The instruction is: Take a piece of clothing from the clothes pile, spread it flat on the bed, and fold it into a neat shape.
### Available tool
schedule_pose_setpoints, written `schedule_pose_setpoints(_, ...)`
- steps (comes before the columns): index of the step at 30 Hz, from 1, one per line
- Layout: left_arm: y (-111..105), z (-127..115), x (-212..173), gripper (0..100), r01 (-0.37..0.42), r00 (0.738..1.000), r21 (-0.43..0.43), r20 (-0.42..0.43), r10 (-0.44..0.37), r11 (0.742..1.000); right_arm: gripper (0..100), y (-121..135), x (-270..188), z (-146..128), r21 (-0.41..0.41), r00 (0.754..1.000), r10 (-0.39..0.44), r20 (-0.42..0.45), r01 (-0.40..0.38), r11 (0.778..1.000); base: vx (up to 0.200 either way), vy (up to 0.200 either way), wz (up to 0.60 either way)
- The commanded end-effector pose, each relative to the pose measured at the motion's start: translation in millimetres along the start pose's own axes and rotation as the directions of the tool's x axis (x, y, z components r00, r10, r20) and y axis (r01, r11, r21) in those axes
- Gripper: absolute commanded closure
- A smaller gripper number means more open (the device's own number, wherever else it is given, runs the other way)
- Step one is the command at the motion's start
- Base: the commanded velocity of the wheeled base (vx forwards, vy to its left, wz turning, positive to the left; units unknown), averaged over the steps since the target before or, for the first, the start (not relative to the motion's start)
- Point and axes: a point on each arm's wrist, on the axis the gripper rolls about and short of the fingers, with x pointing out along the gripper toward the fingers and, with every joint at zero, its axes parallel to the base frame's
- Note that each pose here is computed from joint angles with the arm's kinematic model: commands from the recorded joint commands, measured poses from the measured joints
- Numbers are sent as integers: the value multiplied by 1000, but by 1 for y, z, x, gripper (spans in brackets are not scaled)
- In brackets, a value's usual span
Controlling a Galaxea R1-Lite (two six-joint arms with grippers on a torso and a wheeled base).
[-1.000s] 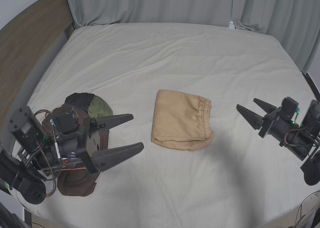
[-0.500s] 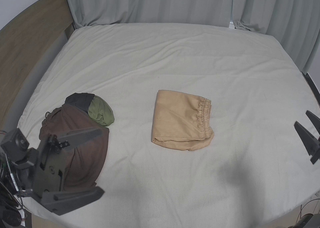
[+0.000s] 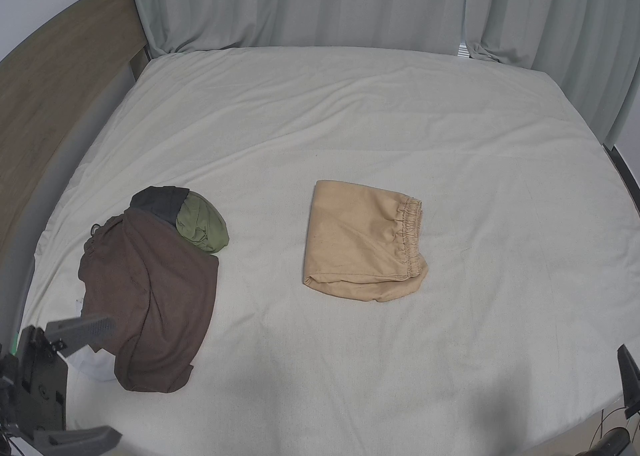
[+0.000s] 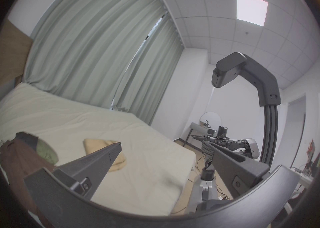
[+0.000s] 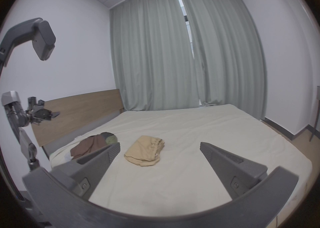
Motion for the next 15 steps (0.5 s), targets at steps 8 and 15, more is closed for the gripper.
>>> schedule_pose_setpoints(8, -62, -44, -79, 0, -303, 952, 51, 67, 299, 952, 0, -1, -21, -52, -69, 959, -250, -132, 243, 968, 0, 0, 0)
schedule_pose_setpoints(15, -49, -61, -83, 0, -572, 820, 120, 91, 565, 811, 0, -1, -20, -52, -70, 959, -253, -128, 246, 967, 0, 0, 0)
